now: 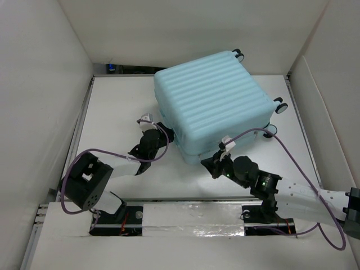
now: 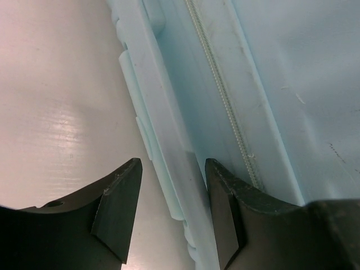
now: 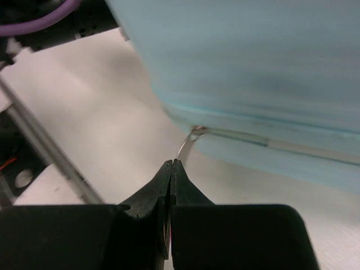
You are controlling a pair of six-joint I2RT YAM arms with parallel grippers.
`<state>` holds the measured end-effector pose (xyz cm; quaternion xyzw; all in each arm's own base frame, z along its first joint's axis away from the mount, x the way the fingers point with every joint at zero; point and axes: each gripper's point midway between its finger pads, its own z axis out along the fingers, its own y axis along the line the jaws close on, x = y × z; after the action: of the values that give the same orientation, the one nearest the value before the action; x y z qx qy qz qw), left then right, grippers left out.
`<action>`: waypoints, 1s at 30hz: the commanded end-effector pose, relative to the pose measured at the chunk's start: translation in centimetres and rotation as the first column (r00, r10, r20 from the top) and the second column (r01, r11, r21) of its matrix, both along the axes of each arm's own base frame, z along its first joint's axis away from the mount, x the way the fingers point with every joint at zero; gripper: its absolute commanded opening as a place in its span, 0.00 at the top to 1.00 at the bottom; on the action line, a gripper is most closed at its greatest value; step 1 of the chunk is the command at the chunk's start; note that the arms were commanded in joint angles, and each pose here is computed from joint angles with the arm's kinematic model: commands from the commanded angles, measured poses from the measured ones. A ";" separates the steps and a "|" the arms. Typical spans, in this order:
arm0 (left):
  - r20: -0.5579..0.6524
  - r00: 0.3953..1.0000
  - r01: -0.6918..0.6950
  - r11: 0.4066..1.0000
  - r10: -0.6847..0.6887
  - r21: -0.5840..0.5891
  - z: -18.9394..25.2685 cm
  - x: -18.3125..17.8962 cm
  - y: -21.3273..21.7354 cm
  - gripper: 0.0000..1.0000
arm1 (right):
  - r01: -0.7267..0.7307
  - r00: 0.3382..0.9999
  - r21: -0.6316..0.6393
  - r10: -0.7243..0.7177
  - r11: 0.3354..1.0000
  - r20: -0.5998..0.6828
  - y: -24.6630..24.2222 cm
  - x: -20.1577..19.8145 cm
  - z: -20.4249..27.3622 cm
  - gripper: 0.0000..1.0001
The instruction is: Pack the luggage
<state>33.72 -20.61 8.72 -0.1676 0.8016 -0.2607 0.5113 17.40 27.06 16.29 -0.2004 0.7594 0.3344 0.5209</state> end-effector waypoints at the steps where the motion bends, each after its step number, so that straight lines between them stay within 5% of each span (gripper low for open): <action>1: 0.028 0.987 0.156 0.988 -0.156 -0.020 1.9 0.2 -3.0 0.53 | -0.163 0.986 0.055 0.164 0.985 -0.024 1.5 -2.7 0.6 1.00; 8: 0.041 0.988 0.150 0.988 -0.149 -0.023 1.3 3.3 -3.3 0.59 | -0.172 0.984 0.067 0.174 0.983 -0.032 1.7 -2.7 0.3 1.00; 11: 0.069 0.992 0.112 0.993 -0.109 -0.027 1.1 4.5 -2.4 0.70 | -0.160 0.986 0.065 0.162 0.985 -0.035 1.5 -2.6 0.2 1.00; 15: 0.107 0.989 0.111 0.993 -0.107 -0.038 1.3 4.8 -2.5 1.00 | 0.017 0.997 0.046 -0.013 0.999 -0.072 -1.0 -0.2 -0.3 1.00; 23: 0.168 0.983 0.080 0.996 -0.070 -0.051 2.3 4.1 -1.3 1.00 | 0.470 0.879 0.060 -0.461 0.881 -0.125 -11.5 7.4 0.1 0.95; 30: 0.095 0.986 0.145 0.987 -0.138 -0.067 -1.2 0.0 -2.2 1.00 | 0.659 0.751 0.088 -0.646 0.747 -0.139 -18.5 10.9 -1.0 0.74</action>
<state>36.83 -21.31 10.37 -0.1517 0.7448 -0.3234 0.5637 27.44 9.77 15.96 0.1119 0.7872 0.1928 0.5750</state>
